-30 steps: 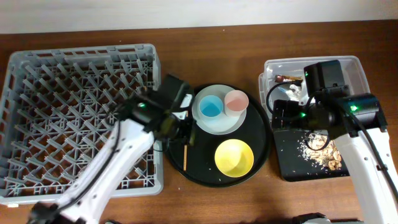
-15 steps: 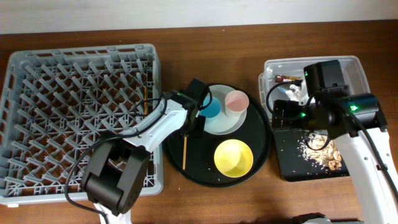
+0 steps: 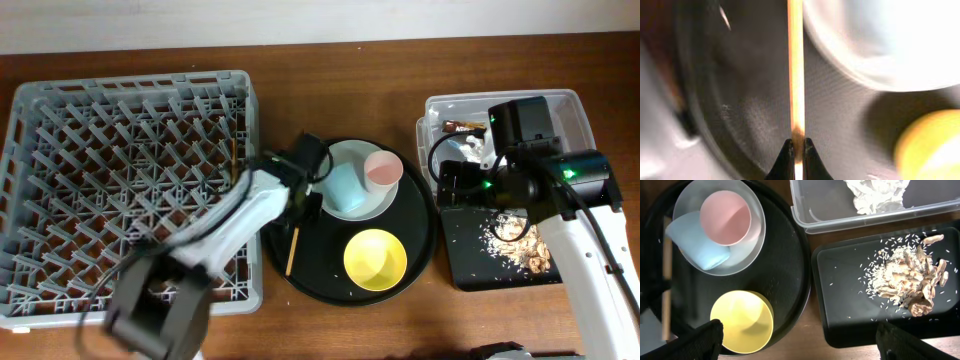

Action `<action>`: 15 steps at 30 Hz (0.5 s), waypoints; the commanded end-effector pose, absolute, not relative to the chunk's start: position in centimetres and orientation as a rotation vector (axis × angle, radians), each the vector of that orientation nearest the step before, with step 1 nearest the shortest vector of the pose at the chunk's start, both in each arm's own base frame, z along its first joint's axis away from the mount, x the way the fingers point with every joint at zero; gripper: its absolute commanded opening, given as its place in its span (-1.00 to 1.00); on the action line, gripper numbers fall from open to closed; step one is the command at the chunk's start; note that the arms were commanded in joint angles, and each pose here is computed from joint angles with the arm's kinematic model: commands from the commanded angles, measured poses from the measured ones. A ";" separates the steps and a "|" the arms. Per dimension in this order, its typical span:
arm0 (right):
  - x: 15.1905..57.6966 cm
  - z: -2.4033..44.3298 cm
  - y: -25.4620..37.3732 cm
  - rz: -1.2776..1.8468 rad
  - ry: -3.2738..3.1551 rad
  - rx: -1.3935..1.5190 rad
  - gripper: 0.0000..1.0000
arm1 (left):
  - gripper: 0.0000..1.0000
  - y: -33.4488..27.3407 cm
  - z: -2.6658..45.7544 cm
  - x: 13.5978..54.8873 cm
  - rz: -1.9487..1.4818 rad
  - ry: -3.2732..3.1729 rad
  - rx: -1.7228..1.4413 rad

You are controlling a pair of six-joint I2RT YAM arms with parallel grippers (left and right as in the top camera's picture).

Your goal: Sort waste into correct bins and load items into the dishwasher rack

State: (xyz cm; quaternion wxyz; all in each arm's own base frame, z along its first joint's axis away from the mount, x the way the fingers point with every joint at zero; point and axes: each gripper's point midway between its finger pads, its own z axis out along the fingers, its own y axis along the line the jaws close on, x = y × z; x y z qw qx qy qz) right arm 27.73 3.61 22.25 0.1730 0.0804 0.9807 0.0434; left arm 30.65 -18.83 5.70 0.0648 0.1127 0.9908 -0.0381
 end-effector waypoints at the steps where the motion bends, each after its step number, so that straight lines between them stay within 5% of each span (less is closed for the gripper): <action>1: 27.8 22.5 3.4 0.111 2.771 0.232 0.97 | -1.00 -17.9 16.5 32.3 -0.243 2.737 0.263; 6: 27.8 22.5 3.4 0.111 2.771 0.232 0.97 | -1.00 -8.5 17.9 34.3 -0.070 2.720 0.092; 14: 27.8 22.5 3.4 0.111 2.771 0.232 0.97 | -0.99 -7.1 10.6 36.1 0.015 2.904 0.105; 15: 27.8 22.5 3.4 0.111 2.771 0.232 0.97 | -0.87 -7.1 10.2 36.1 0.018 2.914 0.105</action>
